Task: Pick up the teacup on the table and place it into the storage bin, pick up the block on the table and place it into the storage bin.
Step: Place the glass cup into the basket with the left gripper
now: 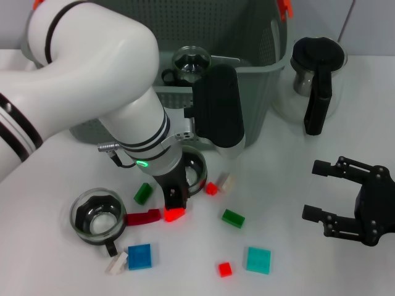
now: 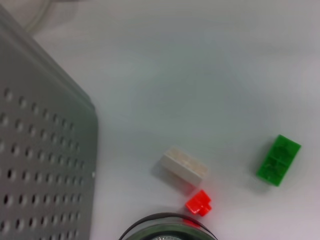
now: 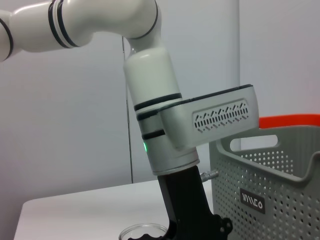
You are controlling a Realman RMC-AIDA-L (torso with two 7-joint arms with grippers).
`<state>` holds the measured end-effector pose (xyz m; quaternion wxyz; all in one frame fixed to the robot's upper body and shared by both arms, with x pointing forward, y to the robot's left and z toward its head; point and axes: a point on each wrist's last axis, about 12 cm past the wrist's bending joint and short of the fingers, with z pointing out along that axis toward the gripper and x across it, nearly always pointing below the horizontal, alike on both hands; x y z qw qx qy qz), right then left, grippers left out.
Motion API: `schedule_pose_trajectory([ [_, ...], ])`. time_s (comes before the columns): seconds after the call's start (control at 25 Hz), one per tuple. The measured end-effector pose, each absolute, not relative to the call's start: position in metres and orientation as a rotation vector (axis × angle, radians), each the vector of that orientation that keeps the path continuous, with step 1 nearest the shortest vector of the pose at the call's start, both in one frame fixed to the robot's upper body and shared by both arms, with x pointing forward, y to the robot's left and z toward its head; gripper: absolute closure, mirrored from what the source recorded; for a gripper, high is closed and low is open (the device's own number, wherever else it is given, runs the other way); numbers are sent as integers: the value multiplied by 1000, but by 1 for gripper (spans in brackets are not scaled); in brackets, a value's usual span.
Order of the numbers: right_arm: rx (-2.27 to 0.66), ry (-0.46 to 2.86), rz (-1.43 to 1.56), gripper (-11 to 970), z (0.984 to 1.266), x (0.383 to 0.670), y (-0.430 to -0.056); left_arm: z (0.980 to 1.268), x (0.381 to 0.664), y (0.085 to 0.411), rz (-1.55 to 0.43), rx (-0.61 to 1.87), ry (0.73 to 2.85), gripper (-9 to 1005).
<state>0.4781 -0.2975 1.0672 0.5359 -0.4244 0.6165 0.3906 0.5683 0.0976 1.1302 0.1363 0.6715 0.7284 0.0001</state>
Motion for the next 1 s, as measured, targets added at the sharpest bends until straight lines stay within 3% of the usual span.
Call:
schedule_pose_trajectory([
  [0.24,-1012,1469,928,135,1067,479,-297,1145,562,106,-63,1956,2126,948],
  [0.52,-1015,1467,929,134,1068,479,-297,1196,536,142,-341,2004,2107,951],
  [0.76,-1016,1466,930,134,1068,480,-296,1233,527,175,-602,1898,1949,951],
  [1.0,-1018,1463,934,134,1068,480,-295,1264,541,194,-712,1655,1725,952],
])
